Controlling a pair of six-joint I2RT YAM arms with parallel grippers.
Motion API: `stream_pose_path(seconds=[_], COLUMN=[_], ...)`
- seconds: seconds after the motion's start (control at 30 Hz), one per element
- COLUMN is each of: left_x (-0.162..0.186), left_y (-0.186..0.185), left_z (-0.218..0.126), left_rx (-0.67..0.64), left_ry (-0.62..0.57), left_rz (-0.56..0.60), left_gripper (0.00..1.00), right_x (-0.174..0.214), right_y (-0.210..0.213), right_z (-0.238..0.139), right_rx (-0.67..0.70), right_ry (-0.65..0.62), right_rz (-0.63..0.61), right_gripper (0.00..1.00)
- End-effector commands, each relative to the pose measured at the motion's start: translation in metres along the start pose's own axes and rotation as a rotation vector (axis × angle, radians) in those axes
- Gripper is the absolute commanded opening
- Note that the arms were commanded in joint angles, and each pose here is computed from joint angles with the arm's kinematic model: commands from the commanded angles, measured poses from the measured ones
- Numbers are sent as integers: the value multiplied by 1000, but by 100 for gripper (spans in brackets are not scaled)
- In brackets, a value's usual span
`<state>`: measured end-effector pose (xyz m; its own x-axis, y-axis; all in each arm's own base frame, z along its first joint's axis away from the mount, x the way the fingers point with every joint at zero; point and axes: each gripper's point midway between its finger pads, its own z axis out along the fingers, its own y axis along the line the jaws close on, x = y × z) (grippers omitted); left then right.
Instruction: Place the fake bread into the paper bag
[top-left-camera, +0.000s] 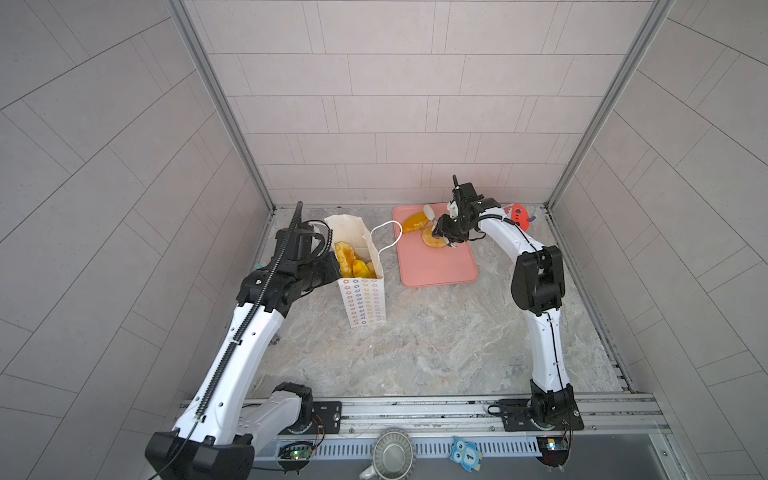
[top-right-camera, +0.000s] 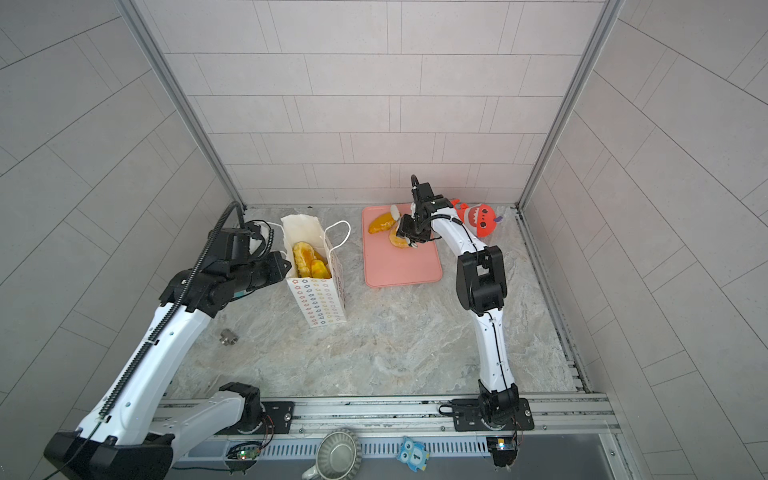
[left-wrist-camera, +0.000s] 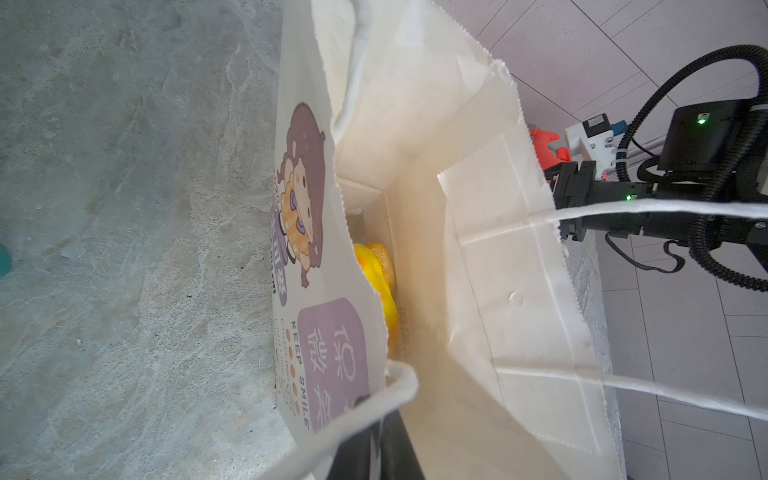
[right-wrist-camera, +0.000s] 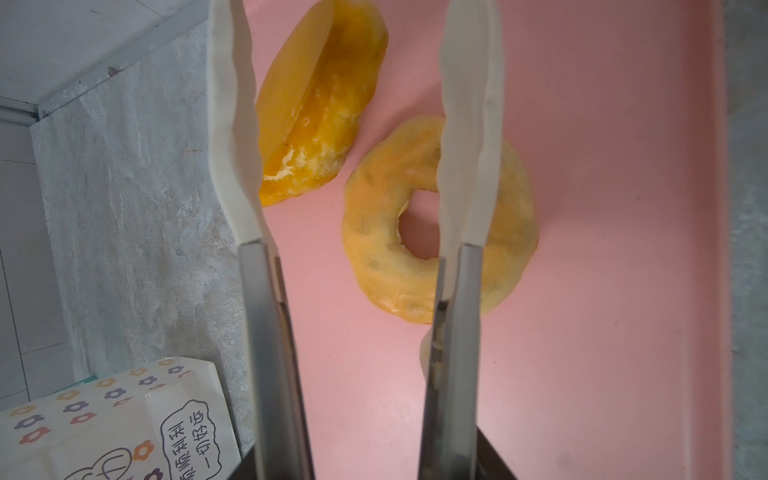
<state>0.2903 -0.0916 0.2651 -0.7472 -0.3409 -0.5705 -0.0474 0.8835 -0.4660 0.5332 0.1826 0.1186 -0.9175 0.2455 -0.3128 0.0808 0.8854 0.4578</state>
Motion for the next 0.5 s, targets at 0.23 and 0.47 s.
stream_pose_path(seconds=[0.23,0.47], left_x=[-2,-1], left_y=[3,4], left_z=[4,6], left_rx=[-20,-24], left_ry=[4,9], left_rz=[19,18], left_gripper=[10,10], right_x=[-8,-9], right_y=[7,11], right_z=[7,14], right_rx=[-41,-58], right_ry=[3,7], right_rz=[33,38], right_gripper=[49,48])
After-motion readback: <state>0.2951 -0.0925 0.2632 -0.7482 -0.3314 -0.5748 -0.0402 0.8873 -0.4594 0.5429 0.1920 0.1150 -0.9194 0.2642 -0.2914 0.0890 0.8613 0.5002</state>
